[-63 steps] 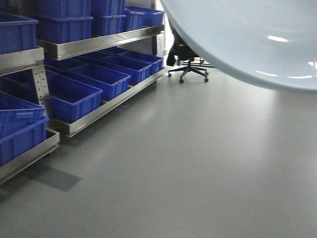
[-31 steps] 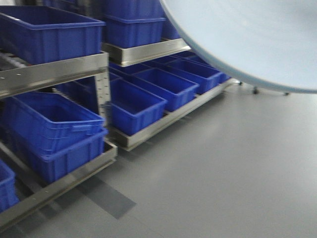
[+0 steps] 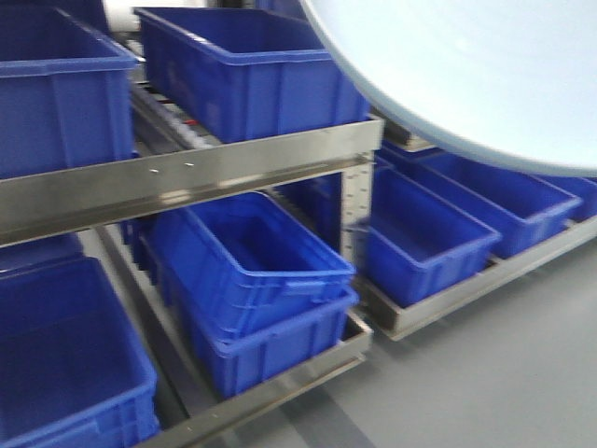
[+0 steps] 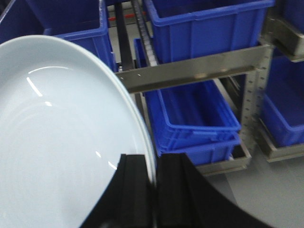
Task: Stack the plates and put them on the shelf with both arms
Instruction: 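Drive the base to the blue bin shelf holding the plates up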
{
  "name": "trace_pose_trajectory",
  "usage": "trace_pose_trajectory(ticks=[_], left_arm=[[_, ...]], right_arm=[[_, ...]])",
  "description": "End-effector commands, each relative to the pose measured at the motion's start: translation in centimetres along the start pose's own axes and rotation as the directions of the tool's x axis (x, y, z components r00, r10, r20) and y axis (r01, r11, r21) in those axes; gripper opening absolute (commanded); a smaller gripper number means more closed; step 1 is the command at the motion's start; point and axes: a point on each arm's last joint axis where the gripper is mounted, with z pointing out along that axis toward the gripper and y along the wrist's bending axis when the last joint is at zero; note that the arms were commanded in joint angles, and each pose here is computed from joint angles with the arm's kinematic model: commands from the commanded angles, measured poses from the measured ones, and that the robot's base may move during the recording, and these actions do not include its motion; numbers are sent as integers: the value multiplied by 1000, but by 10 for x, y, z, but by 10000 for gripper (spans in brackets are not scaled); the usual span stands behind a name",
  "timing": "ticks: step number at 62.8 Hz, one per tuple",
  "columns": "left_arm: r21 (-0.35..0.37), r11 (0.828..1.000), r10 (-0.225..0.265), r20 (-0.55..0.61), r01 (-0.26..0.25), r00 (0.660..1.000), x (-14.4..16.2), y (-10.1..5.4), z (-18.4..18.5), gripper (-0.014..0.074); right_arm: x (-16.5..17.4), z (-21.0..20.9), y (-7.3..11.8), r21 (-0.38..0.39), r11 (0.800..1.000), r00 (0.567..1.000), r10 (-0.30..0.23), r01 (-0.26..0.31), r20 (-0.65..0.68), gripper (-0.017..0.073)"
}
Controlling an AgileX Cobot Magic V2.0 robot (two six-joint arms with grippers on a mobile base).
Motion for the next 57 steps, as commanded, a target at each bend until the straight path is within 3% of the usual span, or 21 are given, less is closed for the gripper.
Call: trace_pose_trajectory(ticks=[1, 57], left_arm=[[-3, 1000, -10, 105, 11, 994, -17, 0, -2, 84], [-3, 1000, -10, 105, 11, 994, -17, 0, -2, 84]], right_arm=[[-18, -4, 0, 11, 1000, 992, -1, 0, 128, 57], [-18, -4, 0, 11, 1000, 992, -1, 0, 128, 57]])
